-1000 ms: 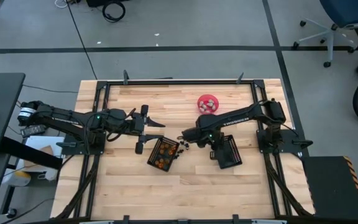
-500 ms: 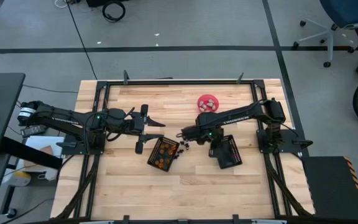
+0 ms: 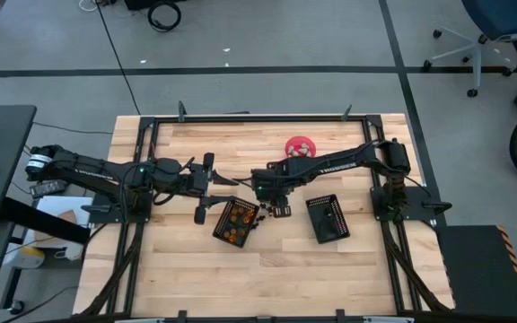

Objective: Sort Halloween decoration
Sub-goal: Put the black skeleton toy into the right black bin

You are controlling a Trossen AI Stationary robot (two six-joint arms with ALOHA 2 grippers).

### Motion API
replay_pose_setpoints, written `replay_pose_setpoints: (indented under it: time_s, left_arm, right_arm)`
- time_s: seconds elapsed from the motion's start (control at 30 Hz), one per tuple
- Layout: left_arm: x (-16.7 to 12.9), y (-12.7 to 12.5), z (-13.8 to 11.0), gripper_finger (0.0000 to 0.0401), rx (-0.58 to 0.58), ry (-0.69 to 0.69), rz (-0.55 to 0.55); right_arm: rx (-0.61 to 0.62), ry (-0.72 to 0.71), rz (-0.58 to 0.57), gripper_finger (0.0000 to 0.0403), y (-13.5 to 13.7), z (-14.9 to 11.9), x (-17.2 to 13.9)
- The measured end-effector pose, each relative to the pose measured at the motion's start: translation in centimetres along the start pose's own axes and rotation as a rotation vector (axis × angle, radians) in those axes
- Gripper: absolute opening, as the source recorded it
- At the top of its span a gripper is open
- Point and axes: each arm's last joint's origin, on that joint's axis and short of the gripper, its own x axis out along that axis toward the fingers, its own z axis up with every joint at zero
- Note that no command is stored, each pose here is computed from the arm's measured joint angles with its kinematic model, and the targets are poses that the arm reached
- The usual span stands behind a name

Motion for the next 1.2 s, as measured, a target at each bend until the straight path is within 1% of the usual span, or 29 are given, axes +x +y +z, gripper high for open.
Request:
replay_pose_setpoints:
  time_s: [0.13,0.23,0.33,0.43,0.67,0.87,1.2]
  left_arm:
    - [0.0,0.0,0.0,0.0155,0.002,0.0,0.001]
    - [0.0,0.0,0.0,0.0155,0.003,0.0,0.001]
    - [0.0,0.0,0.0,0.0155,0.003,0.0,0.001]
    - [0.0,0.0,0.0,0.0155,0.003,-0.001,0.001]
    - [0.0,0.0,0.0,0.0155,0.003,-0.001,0.001]
    - [0.0,0.0,0.0,0.0155,0.003,-0.001,0.001]
    - [0.0,0.0,0.0,0.0155,-0.006,-0.001,0.001]
  right_arm:
    - [-0.041,-0.064,-0.016,0.0211,-0.6,-0.2,1.4]
    - [-0.075,-0.071,-0.021,0.023,-0.8,-0.9,2.7]
    - [-0.081,-0.103,-0.033,0.0238,-1.2,-1.3,3.7]
    - [-0.079,-0.107,-0.036,0.0237,-1.5,-2.0,4.5]
    - [-0.089,-0.13,-0.036,0.0214,-1.8,-2.9,5.7]
    - [-0.089,-0.138,0.016,0.0183,-1.6,-3.4,6.1]
    - [-0.081,-0.119,0.024,0.011,-1.5,-3.6,6.3]
